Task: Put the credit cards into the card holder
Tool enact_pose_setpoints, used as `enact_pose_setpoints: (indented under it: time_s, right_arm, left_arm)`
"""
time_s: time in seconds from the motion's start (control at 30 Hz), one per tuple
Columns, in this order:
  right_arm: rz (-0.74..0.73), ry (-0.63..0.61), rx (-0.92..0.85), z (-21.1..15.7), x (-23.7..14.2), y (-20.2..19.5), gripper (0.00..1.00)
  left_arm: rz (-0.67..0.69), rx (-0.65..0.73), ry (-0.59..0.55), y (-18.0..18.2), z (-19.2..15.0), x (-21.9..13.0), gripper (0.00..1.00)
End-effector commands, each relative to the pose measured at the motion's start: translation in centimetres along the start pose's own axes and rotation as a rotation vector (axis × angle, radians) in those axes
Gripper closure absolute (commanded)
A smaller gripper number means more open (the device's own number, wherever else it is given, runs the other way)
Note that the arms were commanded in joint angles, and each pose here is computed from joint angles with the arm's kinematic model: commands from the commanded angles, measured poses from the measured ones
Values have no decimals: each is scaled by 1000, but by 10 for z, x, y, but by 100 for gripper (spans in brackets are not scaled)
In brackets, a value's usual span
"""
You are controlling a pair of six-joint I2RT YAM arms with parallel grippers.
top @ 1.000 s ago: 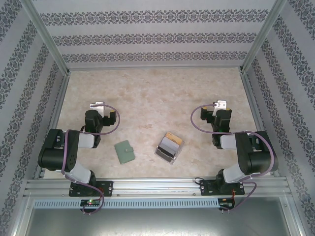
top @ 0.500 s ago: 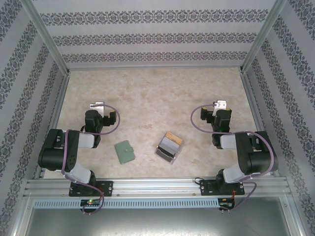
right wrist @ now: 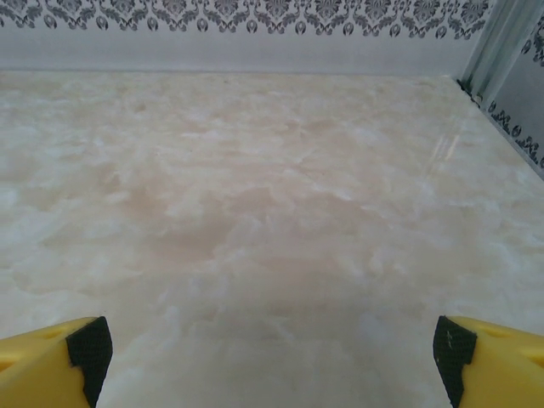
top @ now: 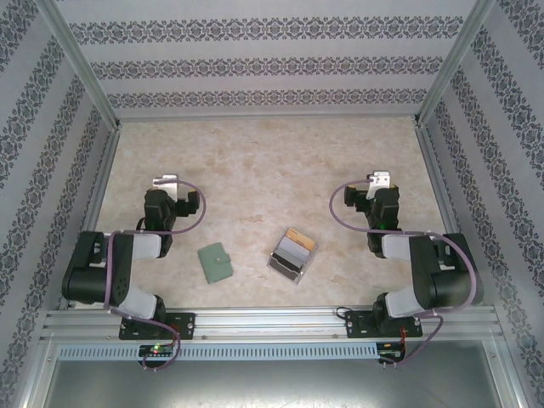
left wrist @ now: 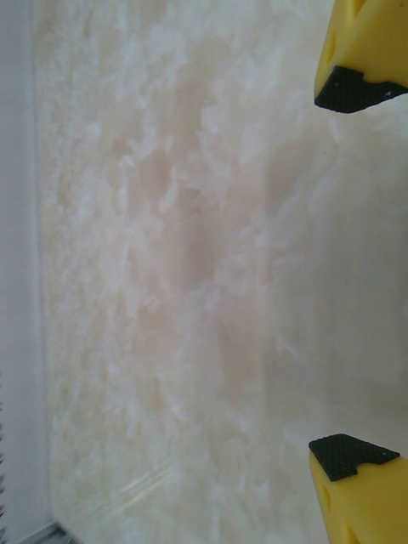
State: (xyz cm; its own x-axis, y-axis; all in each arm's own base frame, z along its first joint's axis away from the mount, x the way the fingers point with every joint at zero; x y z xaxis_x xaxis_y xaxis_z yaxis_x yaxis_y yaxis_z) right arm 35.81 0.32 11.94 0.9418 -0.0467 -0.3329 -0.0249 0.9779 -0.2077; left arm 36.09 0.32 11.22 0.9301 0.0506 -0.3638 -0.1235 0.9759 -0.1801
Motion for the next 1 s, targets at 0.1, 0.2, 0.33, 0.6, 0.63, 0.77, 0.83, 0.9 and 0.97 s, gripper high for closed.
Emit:
enact_pose_setpoints:
  time_s: [0.1, 0.2, 0.33, 0.6, 0.63, 0.77, 0.83, 0.9, 0.97]
  right_arm:
    - [49, 215, 183, 33, -34, 1, 2]
    - [263, 352, 365, 47, -55, 28, 2]
    - [638, 549, 456, 55, -99, 97, 2]
    - [492, 733, 291, -15, -181, 141, 2]
    - [507, 732, 289, -21, -188, 147, 2]
    - [587, 756, 285, -38, -206, 177, 2]
    - [627, 792, 291, -47, -210, 193, 2]
    - [683, 806, 311, -54, -212, 213, 5]
    - [728, 810, 330, -54, -213, 231, 7]
  left_arm:
    - [154, -117, 0, 20, 32, -38, 1]
    - [266, -406, -15, 32, 47, -64, 1]
    - [14, -533, 155, -11, 47, -74, 1]
    - [-246, -641, 472, -57, 8, -102, 1]
    - [-261, -651, 490, -59, 5, -106, 1]
    - [-236, -662, 556, -59, -10, -117, 1]
    - [-227, -664, 575, -58, -14, -120, 1]
    - [-226, -667, 591, -58, -17, -122, 1]
    - [-225, -676, 600, -58, -18, -123, 1]
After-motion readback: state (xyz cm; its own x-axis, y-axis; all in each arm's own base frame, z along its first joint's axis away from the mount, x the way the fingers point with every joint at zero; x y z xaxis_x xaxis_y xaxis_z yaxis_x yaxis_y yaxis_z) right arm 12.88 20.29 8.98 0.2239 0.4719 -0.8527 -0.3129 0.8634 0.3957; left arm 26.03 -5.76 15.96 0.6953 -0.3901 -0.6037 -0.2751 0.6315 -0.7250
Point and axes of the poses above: each hand's point on the last joint's axis, 136 mm out from that joint toward the fingers, its own x axis out along the fingers, its own y axis along the line the jaws close on, z = x × y, the point moved 3 cm from there along -x, back along the fingers, and after that the axes turned 12 degrees about -x, right-handed, at the moved point
